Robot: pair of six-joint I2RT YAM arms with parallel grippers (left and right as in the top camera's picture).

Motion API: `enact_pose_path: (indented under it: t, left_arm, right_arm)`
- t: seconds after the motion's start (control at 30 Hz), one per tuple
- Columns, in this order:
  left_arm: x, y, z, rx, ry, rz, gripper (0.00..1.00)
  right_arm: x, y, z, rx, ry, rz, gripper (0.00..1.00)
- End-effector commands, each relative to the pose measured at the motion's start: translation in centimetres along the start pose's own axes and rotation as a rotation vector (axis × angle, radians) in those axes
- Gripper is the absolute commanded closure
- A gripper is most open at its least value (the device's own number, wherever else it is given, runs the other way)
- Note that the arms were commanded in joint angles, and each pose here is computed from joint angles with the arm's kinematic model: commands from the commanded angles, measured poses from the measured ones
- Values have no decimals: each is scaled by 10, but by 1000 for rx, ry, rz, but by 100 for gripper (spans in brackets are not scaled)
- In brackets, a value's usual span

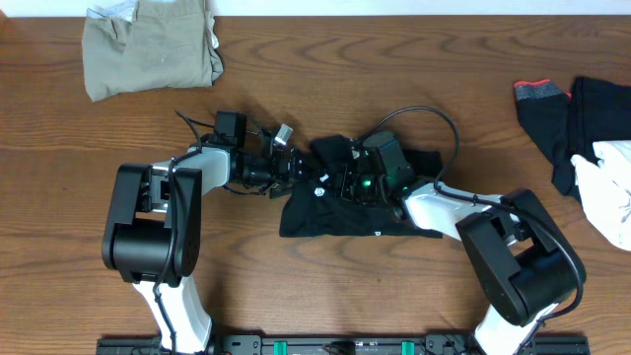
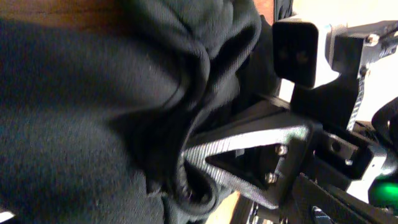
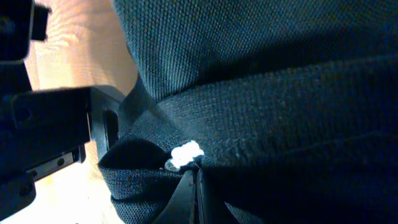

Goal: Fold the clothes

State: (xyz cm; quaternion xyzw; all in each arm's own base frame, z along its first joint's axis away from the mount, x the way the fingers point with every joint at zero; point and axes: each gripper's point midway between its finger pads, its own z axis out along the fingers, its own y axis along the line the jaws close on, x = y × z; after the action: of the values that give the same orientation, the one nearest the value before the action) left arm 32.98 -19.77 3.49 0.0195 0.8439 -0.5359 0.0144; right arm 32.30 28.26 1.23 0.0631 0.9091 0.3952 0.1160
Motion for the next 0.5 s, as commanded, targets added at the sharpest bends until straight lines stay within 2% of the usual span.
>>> enact_pose_path:
  t: [0.0,0.17,0.47]
  left_arm:
    - [11,36,6,-123,10,-56,2]
    - [11,36,6,-123,10,-56,2]
    - [11,36,7,-123,11,-56,2]
  right_arm:
    - [15,0,7,1,54,14,99]
    - [-5,27,-9,-48,5,-27,99]
    - [-41,83,-79,-59,-71,-103,94]
